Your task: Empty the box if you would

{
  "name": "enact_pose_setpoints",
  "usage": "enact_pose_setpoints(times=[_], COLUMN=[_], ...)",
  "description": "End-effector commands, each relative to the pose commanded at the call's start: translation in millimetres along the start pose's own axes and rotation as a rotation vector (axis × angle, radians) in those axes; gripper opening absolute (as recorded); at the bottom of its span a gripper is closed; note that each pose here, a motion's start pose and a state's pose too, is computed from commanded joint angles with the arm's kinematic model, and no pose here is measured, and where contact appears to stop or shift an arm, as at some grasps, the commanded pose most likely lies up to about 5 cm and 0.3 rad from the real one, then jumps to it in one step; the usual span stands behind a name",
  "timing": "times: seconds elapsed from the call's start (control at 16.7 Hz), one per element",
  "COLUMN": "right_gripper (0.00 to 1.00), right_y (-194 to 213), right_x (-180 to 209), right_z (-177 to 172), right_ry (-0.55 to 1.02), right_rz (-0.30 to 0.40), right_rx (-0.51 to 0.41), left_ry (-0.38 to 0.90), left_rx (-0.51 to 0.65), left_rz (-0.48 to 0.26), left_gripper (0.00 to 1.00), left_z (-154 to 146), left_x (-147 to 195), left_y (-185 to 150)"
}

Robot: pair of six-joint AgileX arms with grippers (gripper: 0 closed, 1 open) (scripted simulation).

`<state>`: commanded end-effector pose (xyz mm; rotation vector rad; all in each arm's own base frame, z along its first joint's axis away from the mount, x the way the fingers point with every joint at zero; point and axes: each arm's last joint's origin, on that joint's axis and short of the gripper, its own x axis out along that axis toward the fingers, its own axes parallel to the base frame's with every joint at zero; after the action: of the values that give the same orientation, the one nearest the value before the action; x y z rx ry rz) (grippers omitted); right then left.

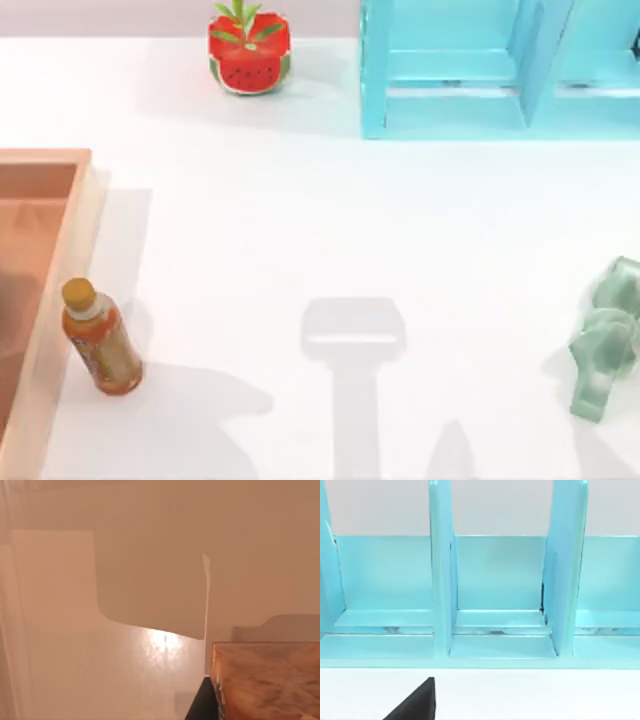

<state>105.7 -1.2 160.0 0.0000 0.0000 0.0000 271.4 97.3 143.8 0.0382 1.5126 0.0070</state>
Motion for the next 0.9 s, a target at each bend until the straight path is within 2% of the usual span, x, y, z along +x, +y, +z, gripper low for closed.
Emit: enact_pose_setpoints(times=[0.3, 0.48, 0.66, 0.9], right_gripper=[1.0, 1.0, 1.0, 1.0], right_y=[0, 0, 0, 0], right_x=[0, 0, 0, 0], right_z=[0, 0, 0, 0], right_ry=[0.0, 0.0, 0.0, 0.0], right_rz=[0.0, 0.0, 0.0, 0.0], right_rx=[0.0, 0.0, 0.0, 0.0], left_ry=[-0.117, -0.141, -0.115, 0.0], left_rx=[-0.026, -0.042, -0.037, -0.01], left_rz=[0.075, 0.098, 0.082, 0.007], left_gripper=[0.0, 0.0, 0.0, 0.0], left_z=[30, 35, 27, 7], left_x=[-47, -76, -101, -114], left_y=[9, 13, 12, 4])
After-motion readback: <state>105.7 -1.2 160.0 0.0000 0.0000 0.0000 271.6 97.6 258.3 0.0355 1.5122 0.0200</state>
